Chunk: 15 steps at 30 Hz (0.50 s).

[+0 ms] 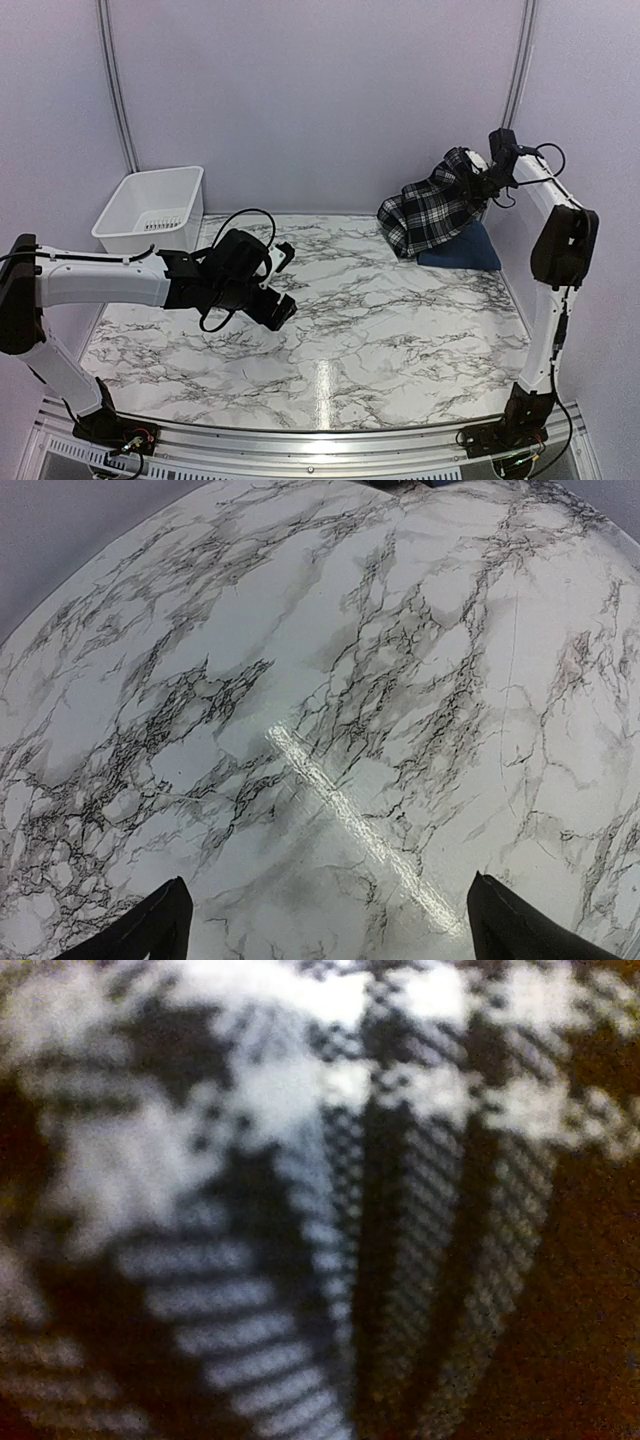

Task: Fold and stack the mixed laundry pile
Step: Move the square-folded skirt to the corner of the board.

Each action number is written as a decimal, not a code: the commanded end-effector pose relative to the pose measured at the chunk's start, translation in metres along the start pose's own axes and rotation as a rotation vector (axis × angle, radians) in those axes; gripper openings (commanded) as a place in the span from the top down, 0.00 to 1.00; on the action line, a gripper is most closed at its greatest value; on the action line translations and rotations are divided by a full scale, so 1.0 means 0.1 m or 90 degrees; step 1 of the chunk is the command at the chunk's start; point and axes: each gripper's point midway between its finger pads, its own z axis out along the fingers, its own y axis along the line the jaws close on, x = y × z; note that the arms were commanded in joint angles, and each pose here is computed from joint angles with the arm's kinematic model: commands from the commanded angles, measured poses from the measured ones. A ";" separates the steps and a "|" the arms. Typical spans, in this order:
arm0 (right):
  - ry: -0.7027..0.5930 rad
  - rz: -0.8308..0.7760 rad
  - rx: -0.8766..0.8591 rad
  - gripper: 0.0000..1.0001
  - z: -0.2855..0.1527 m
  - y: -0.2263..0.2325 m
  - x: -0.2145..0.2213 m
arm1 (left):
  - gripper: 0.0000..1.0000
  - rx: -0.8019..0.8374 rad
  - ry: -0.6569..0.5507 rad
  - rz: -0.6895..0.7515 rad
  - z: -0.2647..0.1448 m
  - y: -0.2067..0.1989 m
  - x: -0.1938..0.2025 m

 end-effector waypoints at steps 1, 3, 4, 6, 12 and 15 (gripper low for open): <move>-0.057 0.033 -0.059 0.93 0.11 -0.31 -0.11 | 0.01 -0.014 0.024 0.008 0.02 0.07 0.04; -0.039 0.064 -0.095 0.92 0.27 -0.40 0.05 | 0.01 -0.014 0.029 0.006 0.03 0.08 0.05; -0.030 0.082 -0.112 0.91 0.35 -0.44 0.13 | 0.01 -0.016 0.030 0.005 0.04 0.09 0.06; -0.013 0.110 -0.122 0.90 0.48 -0.55 0.27 | 0.01 -0.015 0.033 0.003 0.06 0.10 0.06; 0.020 0.162 -0.050 0.64 0.61 -1.07 0.54 | 0.01 -0.010 0.046 0.004 0.13 0.13 0.08; 0.010 0.171 0.016 0.44 0.49 -1.31 0.50 | 0.01 -0.015 0.050 0.000 0.15 0.19 0.06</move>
